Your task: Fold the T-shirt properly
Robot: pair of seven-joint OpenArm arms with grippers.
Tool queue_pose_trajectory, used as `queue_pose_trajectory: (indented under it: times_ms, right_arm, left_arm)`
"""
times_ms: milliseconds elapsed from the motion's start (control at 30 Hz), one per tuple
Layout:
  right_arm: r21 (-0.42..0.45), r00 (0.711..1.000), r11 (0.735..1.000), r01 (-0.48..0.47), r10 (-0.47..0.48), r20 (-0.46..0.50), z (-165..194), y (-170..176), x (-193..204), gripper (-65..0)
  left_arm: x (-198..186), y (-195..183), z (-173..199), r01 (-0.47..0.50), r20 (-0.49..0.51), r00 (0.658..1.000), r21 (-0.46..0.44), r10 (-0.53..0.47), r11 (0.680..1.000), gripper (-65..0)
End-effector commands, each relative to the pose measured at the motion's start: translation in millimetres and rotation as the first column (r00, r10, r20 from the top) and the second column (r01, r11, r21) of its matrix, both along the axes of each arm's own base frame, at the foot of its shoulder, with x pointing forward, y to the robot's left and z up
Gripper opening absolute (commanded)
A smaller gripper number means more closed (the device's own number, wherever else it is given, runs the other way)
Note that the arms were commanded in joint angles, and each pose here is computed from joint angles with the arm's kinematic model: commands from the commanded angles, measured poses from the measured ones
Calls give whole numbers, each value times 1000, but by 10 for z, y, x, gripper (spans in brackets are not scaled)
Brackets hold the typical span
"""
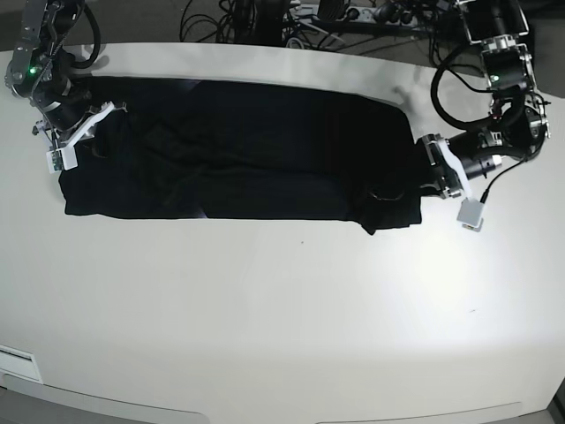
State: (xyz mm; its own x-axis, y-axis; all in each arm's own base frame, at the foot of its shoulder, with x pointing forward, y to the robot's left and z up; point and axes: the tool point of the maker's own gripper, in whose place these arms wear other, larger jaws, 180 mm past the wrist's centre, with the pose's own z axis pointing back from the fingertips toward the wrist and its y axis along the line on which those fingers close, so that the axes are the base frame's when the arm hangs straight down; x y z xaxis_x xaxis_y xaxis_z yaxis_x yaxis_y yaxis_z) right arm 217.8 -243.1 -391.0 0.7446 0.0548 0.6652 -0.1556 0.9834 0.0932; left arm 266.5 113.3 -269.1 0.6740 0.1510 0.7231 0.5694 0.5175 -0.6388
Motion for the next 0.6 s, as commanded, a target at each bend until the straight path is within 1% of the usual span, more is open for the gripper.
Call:
queue_pose_trajectory:
  times_ms: [0,67,233,300,467,567]
  right_arm:
    - [-32,999,999,-3,2,-34,-16,-67,-41,-650]
    - [-32,999,999,-3,2,-34,-16,-67,-41,-650]
    - [-33,999,999,-4,3,-39,-20,-67,-48,-650]
    - [-35,999,999,-5,4,-48,-30,-69,-61,-650]
    - [-35,999,999,-6,4,-51,-33,-68,-66,-650]
    - [-34,999,999,-7,5,-55,-36,-67,-70,-650]
  left_arm:
    - [15,-44,126,15,65,998,-22,-14,1000,-650]
    - [-21,-176,138,51,126,991,-40,-46,998,-650]
    - [-92,-505,127,120,116,987,-104,-107,987,-650]
    - [-99,-627,133,131,119,986,-129,-116,983,-650]
    - [-17,-823,-2,92,124,989,-83,-81,992,-650]
    - [-28,-927,-83,99,117,989,-52,-93,994,-650]
